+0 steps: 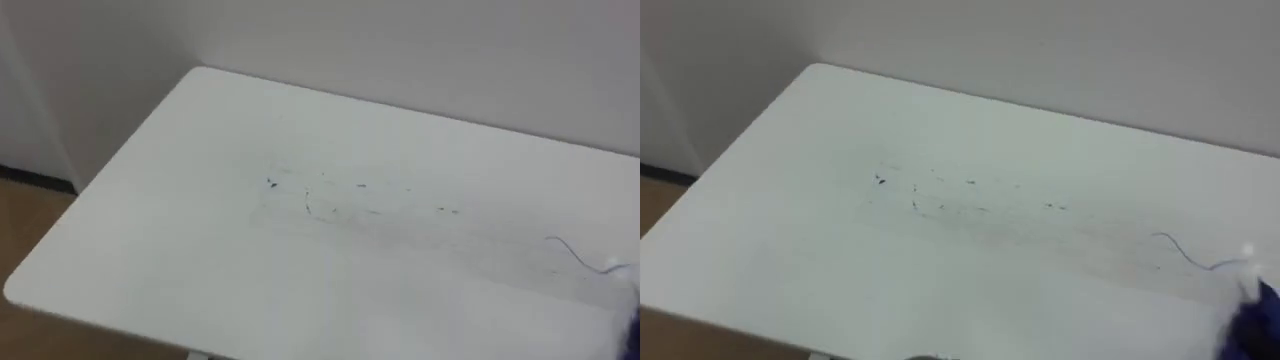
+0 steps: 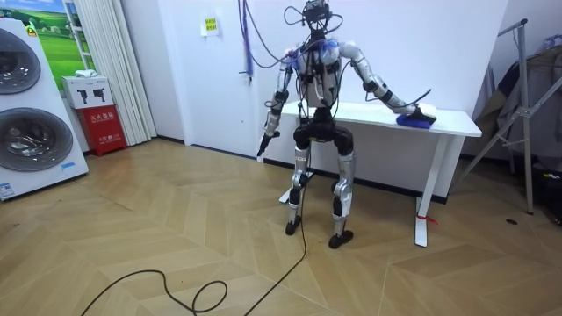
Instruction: Wipe table
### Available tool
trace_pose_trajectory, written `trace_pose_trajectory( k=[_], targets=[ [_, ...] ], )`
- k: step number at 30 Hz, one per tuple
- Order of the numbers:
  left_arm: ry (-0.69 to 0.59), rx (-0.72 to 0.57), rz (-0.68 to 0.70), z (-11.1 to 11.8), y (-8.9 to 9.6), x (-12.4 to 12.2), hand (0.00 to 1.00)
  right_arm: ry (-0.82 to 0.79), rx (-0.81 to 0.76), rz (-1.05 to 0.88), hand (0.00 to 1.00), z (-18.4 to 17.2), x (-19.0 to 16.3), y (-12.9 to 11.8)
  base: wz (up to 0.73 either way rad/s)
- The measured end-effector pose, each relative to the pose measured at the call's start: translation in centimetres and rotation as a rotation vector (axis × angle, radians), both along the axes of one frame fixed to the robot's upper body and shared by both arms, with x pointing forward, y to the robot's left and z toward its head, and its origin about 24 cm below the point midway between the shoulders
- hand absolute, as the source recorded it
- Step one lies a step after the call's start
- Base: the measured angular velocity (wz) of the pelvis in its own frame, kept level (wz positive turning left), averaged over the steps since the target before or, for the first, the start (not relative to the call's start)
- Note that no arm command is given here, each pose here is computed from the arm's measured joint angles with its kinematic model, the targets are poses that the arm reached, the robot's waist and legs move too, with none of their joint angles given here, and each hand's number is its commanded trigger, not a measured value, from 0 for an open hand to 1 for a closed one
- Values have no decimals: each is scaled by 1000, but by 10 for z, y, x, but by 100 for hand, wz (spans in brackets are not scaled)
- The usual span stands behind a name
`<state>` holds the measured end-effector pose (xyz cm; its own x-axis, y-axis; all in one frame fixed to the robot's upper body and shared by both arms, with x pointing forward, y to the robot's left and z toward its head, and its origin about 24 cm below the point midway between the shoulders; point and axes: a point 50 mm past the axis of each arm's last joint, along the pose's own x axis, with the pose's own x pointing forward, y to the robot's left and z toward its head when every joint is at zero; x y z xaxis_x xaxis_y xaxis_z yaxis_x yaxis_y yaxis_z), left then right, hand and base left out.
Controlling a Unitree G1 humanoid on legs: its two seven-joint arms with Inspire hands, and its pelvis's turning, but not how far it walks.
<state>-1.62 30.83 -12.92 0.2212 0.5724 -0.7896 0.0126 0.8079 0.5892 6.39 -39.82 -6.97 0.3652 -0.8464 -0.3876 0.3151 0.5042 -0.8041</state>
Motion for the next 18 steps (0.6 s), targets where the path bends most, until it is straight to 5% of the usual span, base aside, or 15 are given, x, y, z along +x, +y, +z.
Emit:
trace_pose_trajectory(
  k=[4, 6, 8, 11, 15, 18],
  targets=[
    [-12, -34, -92, -10, -17, 29, 0, -24, 35, 129, 100, -9, 61, 38, -85],
    [-8, -57, -117, -16, -24, 42, 0, -56, 74, 381, 100, -9, 131, 93, -105],
    [-52, -80, -166, -18, -31, 68, 0, -128, 107, 770, 100, 17, 214, 180, -25],
    [-129, -94, -218, -14, -35, 89, 0, -278, 62, 1049, 100, 77, 280, 234, 49],
    [-89, -36, -172, -6, -6, 77, 0, -358, 33, 1084, 100, 105, 299, 239, 61],
    [-82, 16, -147, 5, 19, 72, 0, -205, 59, 1005, 100, 64, 268, 196, 75]
  ],
)
